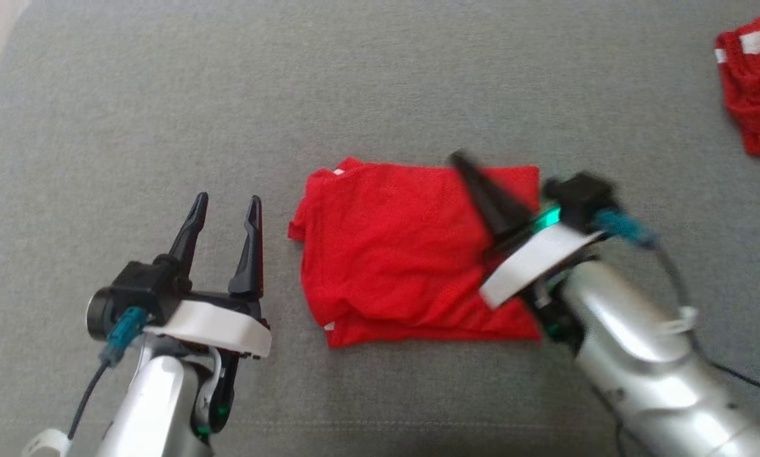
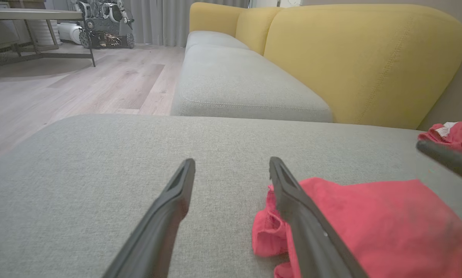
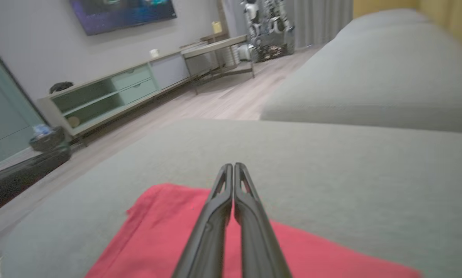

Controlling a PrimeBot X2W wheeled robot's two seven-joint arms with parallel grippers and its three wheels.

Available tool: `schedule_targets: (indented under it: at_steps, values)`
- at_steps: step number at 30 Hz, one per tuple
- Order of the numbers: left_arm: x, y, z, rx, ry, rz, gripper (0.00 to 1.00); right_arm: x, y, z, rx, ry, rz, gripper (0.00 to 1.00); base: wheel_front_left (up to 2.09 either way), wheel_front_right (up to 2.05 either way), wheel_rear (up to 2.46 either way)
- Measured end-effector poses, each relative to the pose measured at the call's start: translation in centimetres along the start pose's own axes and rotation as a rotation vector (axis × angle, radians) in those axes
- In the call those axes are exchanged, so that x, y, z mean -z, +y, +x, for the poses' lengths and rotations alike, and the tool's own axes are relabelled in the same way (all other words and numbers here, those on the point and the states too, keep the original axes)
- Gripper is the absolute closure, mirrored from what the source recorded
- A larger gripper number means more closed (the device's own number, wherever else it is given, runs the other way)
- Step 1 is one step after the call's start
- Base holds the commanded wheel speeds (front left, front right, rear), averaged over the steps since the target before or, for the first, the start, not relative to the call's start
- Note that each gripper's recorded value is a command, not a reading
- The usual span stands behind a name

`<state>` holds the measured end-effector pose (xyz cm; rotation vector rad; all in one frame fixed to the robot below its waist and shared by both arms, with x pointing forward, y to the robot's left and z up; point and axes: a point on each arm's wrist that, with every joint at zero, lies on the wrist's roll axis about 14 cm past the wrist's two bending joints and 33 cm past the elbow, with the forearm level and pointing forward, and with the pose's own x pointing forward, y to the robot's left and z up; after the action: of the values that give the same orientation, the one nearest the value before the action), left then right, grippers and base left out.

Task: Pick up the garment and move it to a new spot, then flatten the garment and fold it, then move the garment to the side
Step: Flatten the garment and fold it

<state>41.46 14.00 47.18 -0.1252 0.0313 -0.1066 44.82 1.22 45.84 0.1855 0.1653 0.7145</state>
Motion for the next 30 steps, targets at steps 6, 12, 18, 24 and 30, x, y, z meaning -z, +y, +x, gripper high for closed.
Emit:
schedule_targets:
  at_steps: [6,12,18,24,30]
  values:
    - [-0.4,-0.6,0.2,0.02,-0.012,0.007,0.0,-3.0,-6.3,-3.7,0.2,-0.106,-0.037,0.0,0.0,0.0,0.0]
    - [-1.2,-0.8,0.0,0.034,-0.033,0.023,0.0,-4.7,-10.2,-9.0,0.384,-0.161,-0.086,0.0,0.0,0.0,0.0]
    - [-1.3,-0.9,-1.2,0.04,-0.028,0.037,0.0,-4.9,-10.2,-13.3,0.475,-0.128,-0.122,0.0,0.0,0.0,0.0]
    - [-1.5,-1.0,-2.5,0.045,-0.027,0.051,0.0,-5.1,-9.1,-15.4,0.513,-0.118,-0.106,0.0,0.0,0.0,0.0]
    - [-1.7,-1.0,-3.6,0.039,-0.031,0.055,0.0,-5.5,-8.4,-16.7,0.532,-0.122,-0.102,0.0,0.0,0.0,0.0]
